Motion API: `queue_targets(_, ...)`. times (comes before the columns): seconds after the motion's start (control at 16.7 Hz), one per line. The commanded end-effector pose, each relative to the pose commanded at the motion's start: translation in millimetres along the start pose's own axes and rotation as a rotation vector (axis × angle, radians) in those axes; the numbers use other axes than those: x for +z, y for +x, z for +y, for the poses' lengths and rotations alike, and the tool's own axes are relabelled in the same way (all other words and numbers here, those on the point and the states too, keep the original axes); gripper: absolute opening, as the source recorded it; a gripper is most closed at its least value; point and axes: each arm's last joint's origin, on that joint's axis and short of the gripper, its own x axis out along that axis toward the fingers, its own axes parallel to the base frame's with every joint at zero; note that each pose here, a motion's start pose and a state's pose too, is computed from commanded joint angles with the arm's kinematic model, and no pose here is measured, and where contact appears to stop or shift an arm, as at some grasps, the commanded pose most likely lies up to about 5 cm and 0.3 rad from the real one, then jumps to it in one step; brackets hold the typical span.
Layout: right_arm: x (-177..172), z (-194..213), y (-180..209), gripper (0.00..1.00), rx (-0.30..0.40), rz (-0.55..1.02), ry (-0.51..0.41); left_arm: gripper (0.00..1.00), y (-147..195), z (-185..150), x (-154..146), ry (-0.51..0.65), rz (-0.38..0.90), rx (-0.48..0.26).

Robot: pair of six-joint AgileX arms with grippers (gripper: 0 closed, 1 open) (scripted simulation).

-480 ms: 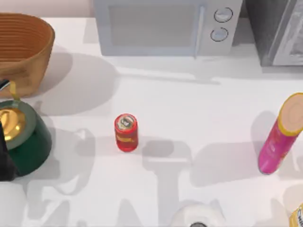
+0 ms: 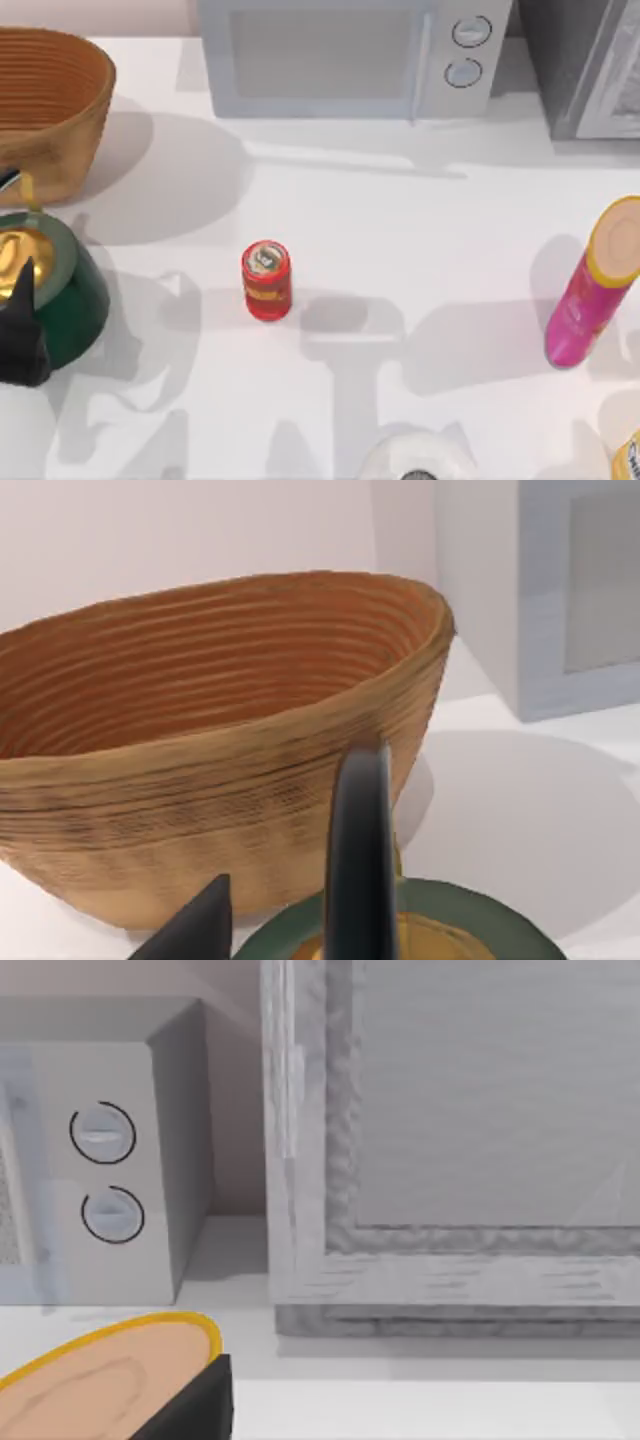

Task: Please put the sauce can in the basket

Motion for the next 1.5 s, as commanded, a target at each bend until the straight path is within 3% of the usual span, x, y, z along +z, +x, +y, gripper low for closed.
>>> queue_targets(0.3,0,0,0,1.0,0.0,0.0,0.0,1.0,33,5,44,0.238,0.188,-0.229)
queue_targets(0.54,0,0,0,1.0,0.0,0.0,0.0,1.0,93,2,67,0.415,0.3,-0.513)
queue_targets(0.78,0,0,0,1.0,0.0,0.0,0.0,1.0,164,-16,56,0.525,0.338,-0.837)
queue_targets(1.02,0,0,0,1.0,0.0,0.0,0.0,1.0,209,-40,17,0.514,0.352,-1.107)
queue_targets(1.2,0,0,0,1.0,0.0,0.0,0.0,1.0,220,-49,-10,0.462,0.367,-1.22)
queue_targets(1.5,0,0,0,1.0,0.0,0.0,0.0,1.0,221,-51,-16,0.444,0.374,-1.243)
